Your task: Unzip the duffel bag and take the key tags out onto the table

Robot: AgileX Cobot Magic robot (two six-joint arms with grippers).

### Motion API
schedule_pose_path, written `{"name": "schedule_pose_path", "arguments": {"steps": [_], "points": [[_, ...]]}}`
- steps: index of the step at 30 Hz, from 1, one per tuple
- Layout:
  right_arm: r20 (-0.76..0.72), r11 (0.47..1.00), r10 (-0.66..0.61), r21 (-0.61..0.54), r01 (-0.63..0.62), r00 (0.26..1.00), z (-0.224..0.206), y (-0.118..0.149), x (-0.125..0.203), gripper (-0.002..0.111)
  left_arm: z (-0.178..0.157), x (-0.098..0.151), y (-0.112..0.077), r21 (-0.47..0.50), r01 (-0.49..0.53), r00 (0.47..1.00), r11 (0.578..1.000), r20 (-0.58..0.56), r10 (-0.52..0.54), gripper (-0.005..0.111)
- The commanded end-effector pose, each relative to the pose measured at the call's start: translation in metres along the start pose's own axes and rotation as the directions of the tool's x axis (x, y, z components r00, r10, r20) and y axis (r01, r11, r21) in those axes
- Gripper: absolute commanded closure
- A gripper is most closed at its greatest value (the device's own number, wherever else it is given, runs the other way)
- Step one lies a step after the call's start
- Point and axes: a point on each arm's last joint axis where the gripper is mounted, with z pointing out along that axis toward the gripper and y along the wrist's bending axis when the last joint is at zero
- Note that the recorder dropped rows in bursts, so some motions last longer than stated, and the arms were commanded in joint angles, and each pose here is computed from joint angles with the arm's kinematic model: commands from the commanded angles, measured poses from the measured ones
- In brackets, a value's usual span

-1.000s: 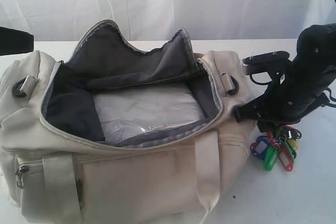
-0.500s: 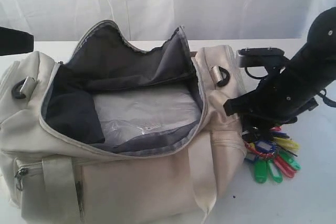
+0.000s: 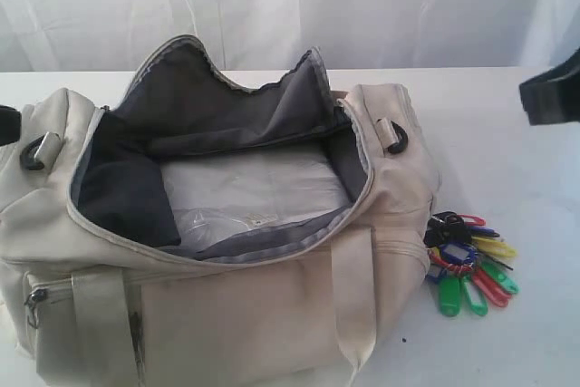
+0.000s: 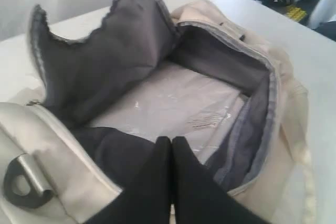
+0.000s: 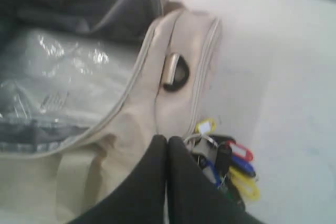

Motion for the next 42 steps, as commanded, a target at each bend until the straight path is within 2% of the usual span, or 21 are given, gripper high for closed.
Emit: {"name": "schedule_pose_path", "arguments": {"steps": [1,5,17,23,32,37,42], "points": [[0.121,1.0,0.01,0.007,-0.011,0.993,-0.021,0.003,-0.001,0.108,-0.005,0.0,-0.004,-0.039,-0.026,0.999,0.999,0.022,0.026,0.107],[0.166,1.0,0.002,0.009,-0.003,0.986,-0.035,0.006,0.001,0.108,-0.006,0.0,-0.007,-0.012,-0.025,1.0,1.0,0.017,0.025,0.107],[0.194,1.0,-0.003,0.01,0.001,0.981,-0.043,0.007,0.002,0.108,-0.008,0.0,-0.006,-0.048,-0.045,0.999,0.998,0.017,0.046,0.107],[0.194,1.0,-0.003,0.01,0.001,0.981,-0.043,0.007,0.002,0.108,-0.017,-0.003,-0.024,-0.031,-0.12,0.991,0.992,0.057,0.122,0.107],[0.194,1.0,-0.003,0.01,0.001,0.981,-0.043,0.007,0.002,0.108,-0.032,-0.005,-0.06,0.093,-0.252,0.961,0.963,0.138,0.238,0.107],[0.194,1.0,-0.003,0.01,0.001,0.981,-0.043,0.007,0.002,0.108,-0.047,-0.002,-0.074,0.067,-0.308,0.937,0.949,0.193,0.29,0.107],[0.194,1.0,-0.003,0.01,0.001,0.981,-0.043,0.007,0.002,0.108,-0.056,0.018,-0.086,0.044,-0.336,0.921,0.941,0.222,0.318,0.107]]}}
